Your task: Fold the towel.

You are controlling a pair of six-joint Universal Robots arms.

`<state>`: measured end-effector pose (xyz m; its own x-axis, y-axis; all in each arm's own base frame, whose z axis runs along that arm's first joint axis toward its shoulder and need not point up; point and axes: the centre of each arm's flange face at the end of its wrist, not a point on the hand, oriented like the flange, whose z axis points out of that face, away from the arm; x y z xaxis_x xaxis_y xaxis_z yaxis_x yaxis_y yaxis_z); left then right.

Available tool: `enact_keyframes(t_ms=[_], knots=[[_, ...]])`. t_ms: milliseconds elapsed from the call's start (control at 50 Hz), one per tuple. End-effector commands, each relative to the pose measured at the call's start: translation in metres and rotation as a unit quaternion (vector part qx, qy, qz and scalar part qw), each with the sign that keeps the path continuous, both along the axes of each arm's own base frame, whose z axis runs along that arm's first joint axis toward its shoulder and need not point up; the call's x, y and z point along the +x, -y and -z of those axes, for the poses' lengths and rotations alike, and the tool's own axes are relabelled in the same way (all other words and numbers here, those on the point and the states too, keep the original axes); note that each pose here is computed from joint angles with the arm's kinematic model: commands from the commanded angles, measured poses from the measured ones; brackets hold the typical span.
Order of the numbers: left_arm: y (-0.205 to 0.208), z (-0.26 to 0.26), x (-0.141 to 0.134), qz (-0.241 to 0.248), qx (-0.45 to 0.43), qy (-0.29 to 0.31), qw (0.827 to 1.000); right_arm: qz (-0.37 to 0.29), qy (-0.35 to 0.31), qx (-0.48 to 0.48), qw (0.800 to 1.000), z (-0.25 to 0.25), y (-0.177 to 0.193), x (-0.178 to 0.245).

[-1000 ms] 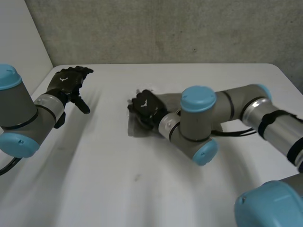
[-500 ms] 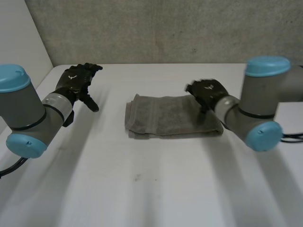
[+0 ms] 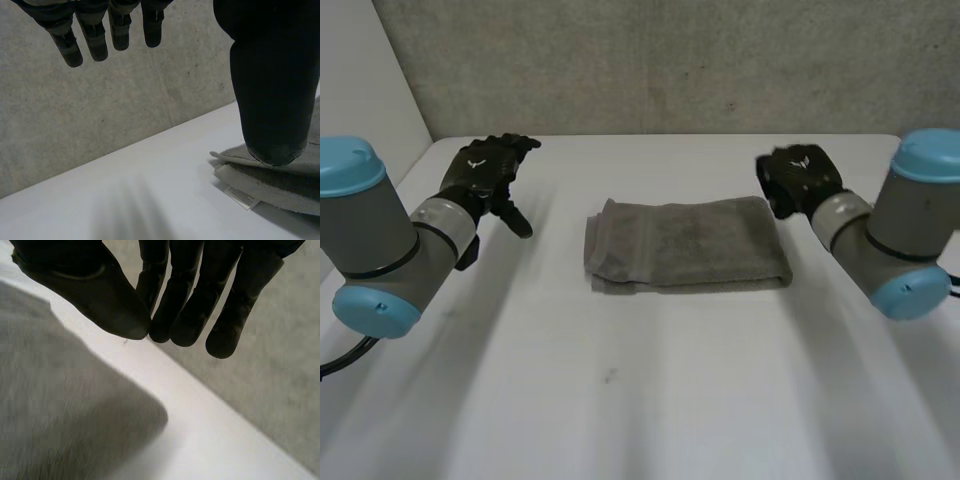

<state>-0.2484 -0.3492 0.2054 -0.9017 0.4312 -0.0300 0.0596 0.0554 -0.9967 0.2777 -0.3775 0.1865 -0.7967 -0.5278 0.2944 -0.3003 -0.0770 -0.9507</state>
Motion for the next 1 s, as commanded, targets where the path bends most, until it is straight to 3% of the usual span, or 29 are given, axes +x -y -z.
enact_keyframes(t_ms=[20,340,540,700,760,800,860,900,1000], knots=[[-0.008,-0.003,0.002,0.001,0.003,-0.002,1.000,-0.044,0.001,0.007,0.999,-0.006,-0.023,0.038],[-0.009,0.001,0.003,0.001,0.011,-0.009,1.000,0.016,-0.033,0.131,0.991,0.061,-0.034,-0.023],[-0.009,0.004,0.003,0.001,0.014,-0.008,1.000,0.031,-0.031,0.092,0.995,0.076,-0.023,-0.029],[-0.009,0.004,0.003,0.000,0.014,-0.008,1.000,0.012,-0.054,-0.007,0.998,0.035,-0.006,-0.015],[-0.009,0.002,0.003,0.000,0.011,-0.008,1.000,-0.022,-0.077,-0.055,0.995,0.019,-0.009,0.010],[-0.009,0.001,0.003,0.000,0.011,-0.008,1.000,-0.110,-0.093,-0.090,0.985,0.015,-0.041,0.065],[-0.009,0.001,0.003,0.000,0.010,-0.009,1.000,-0.158,-0.101,-0.103,0.977,0.018,-0.061,0.093],[-0.009,0.000,0.003,-0.001,0.009,-0.009,1.000,-0.236,-0.119,-0.109,0.958,0.032,-0.092,0.127],[-0.007,-0.004,0.003,-0.003,0.002,-0.010,1.000,-0.328,-0.134,-0.084,0.931,0.061,-0.120,0.147]])
